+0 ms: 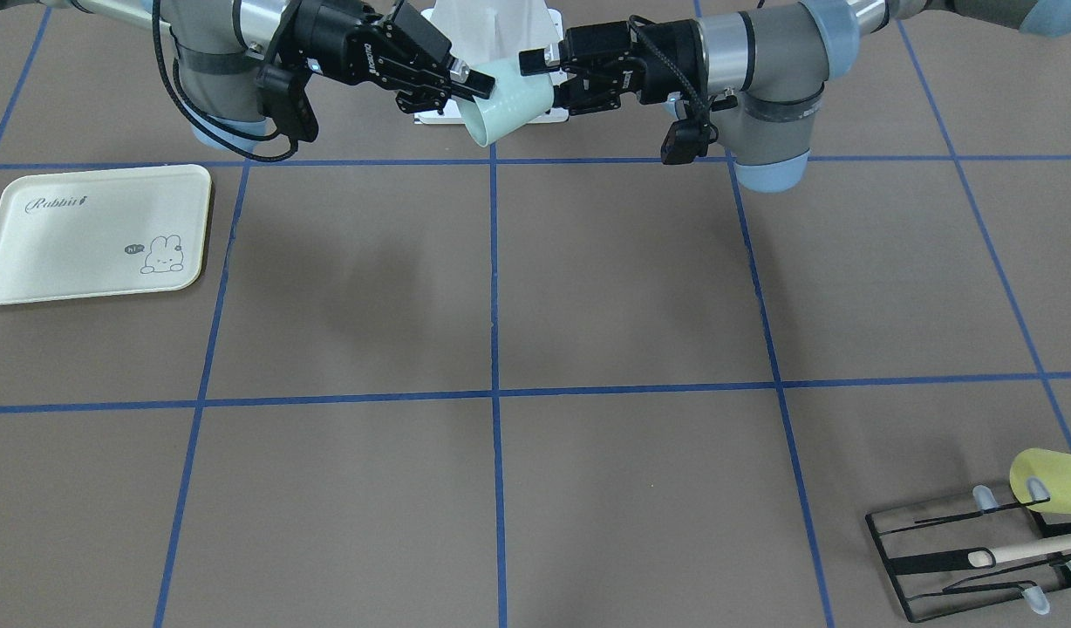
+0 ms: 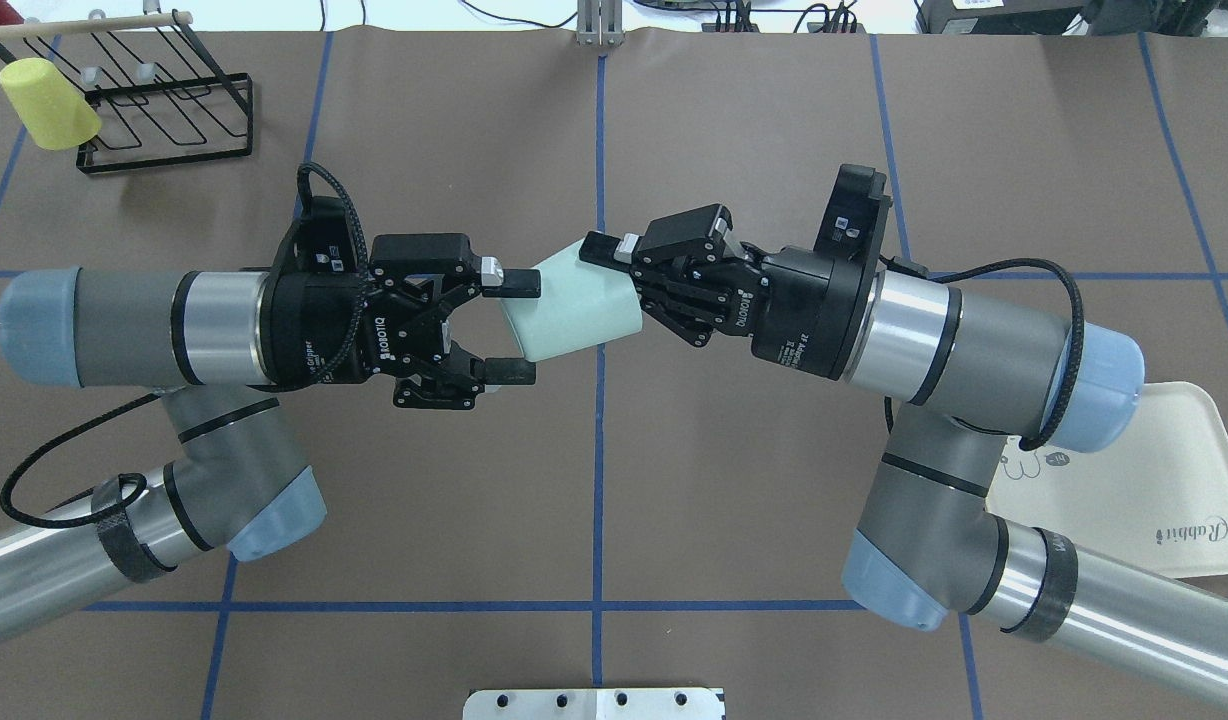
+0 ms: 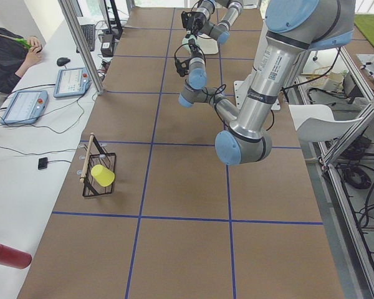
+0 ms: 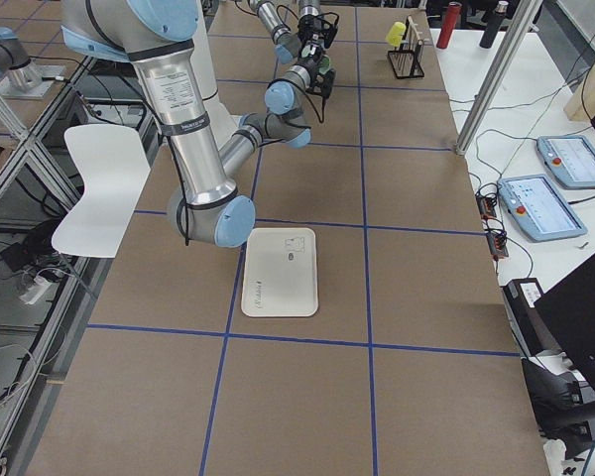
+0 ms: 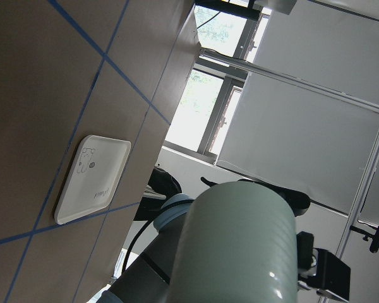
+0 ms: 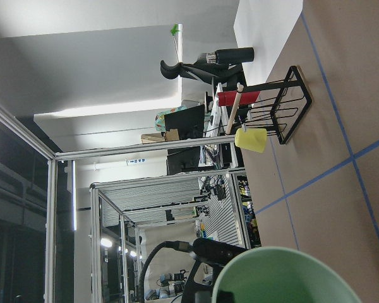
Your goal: Left arm grabs green cup and hands to right arm on tray
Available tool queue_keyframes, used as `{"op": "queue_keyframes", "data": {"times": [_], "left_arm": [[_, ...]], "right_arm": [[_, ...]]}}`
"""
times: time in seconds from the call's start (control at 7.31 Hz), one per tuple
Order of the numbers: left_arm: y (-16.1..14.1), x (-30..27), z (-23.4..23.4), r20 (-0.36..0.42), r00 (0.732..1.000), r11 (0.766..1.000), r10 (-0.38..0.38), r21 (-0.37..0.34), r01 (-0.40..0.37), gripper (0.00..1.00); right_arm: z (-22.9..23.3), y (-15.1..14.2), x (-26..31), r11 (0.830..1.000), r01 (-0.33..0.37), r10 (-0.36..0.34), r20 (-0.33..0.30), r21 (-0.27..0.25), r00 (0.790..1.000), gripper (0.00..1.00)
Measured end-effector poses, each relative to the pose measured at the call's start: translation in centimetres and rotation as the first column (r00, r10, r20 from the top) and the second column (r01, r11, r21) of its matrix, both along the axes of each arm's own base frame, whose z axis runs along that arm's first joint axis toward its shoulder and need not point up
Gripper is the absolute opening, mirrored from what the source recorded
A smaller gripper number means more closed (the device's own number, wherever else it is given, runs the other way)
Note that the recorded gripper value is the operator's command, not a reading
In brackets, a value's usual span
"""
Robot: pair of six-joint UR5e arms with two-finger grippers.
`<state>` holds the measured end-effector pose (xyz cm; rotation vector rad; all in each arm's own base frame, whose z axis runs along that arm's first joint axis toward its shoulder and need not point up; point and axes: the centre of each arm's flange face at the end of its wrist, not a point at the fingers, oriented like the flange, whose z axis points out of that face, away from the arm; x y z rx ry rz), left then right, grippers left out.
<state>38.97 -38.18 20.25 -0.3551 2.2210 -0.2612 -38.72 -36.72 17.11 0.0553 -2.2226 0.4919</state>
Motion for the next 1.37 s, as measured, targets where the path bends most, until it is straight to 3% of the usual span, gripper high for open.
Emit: {"op": "queue_keyframes", "data": {"times": [0.41, 0.55, 0.68, 0.82, 0.96, 1.23, 1.37], "left_arm": [[-0.1, -0.5, 0.3, 0.017, 1.000, 1.000, 0.014, 0.019, -0.014, 1.00], [-0.4, -0.9, 0.7, 0.029, 0.999, 1.000, 0.015, 0.025, -0.016, 1.00], [-1.0, -1.9, 1.9, 0.051, 0.999, 1.000, -0.010, 0.027, 0.008, 1.00], [-1.7, -3.2, 4.5, 0.097, 0.993, 0.997, -0.064, 0.053, 0.059, 1.00], [-2.1, -4.6, 7.8, 0.170, 0.976, 0.987, -0.136, 0.105, 0.119, 1.00], [-3.3, -8.5, 13.5, 0.351, 0.893, 0.951, -0.283, 0.221, 0.215, 1.00], [-3.3, -11.5, 15.5, 0.448, 0.827, 0.932, -0.340, 0.275, 0.234, 1.00]], "right_arm": [[1.7, -1.6, 1.4, 0.999, -0.035, 0.034, -0.040, -0.018, 0.999, 0.00], [3.1, -3.6, 2.7, 0.997, -0.068, 0.063, -0.111, -0.044, 0.992, 0.00], [4.3, -6.5, 4.7, 0.993, -0.104, 0.087, -0.230, -0.063, 0.969, 0.00], [5.6, -9.7, 7.5, 0.988, -0.143, 0.114, -0.371, -0.051, 0.922, 0.00], [7.6, -12.2, 10.7, 0.984, -0.177, 0.150, -0.504, -0.006, 0.851, 0.00], [15.6, -13.7, 17.0, 0.971, -0.196, 0.235, -0.713, 0.139, 0.661, 0.00], [20.3, -13.0, 20.1, 0.962, -0.168, 0.271, -0.784, 0.213, 0.559, 0.00]]}}
